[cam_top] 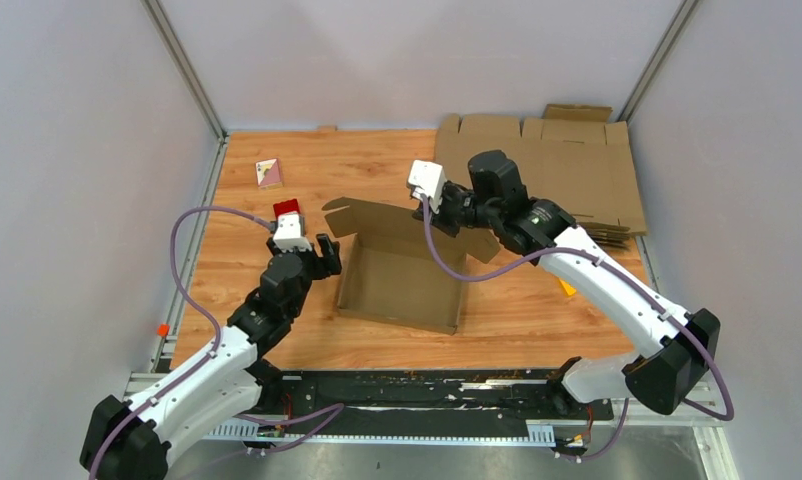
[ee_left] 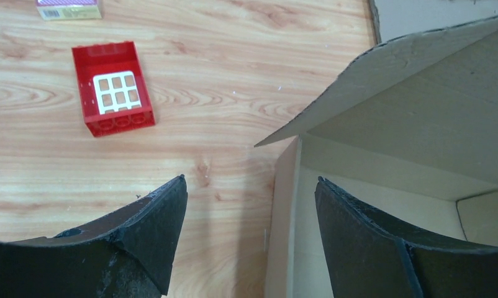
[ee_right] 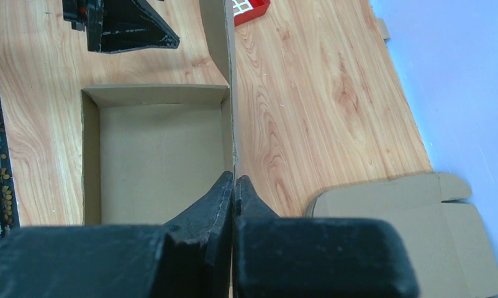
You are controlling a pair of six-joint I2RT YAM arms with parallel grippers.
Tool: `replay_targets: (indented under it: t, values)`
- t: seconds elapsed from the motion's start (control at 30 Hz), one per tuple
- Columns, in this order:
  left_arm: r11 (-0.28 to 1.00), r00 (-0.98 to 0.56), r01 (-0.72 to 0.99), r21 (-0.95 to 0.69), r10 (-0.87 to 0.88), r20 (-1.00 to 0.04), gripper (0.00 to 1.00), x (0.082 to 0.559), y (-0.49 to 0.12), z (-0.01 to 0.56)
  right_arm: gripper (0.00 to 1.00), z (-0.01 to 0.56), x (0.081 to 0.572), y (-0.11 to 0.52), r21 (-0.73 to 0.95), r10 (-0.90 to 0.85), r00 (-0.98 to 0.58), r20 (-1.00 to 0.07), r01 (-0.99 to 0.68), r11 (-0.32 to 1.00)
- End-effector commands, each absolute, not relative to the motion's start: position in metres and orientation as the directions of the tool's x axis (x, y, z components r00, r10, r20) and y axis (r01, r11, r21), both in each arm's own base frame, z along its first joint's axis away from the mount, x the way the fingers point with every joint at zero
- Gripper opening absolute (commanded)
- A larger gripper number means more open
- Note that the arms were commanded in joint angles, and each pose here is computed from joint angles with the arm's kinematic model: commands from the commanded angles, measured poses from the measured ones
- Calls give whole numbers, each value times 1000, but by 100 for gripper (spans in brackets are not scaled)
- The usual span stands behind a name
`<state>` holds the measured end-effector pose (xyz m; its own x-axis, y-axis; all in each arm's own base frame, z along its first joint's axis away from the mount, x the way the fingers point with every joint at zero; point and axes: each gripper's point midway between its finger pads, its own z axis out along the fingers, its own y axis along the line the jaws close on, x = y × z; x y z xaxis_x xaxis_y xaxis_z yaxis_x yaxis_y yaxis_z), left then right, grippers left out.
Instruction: Fold the paper box
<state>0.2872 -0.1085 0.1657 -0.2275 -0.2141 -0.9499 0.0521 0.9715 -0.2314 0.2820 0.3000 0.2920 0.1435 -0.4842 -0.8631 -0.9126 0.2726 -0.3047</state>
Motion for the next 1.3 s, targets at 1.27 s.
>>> replay_targets:
  t: [1.27]
  values:
    - [935,-95,255,-245,-228,-969,99,281,-132,184,0,315,271,303,-340,-455,194,-869,-902,266]
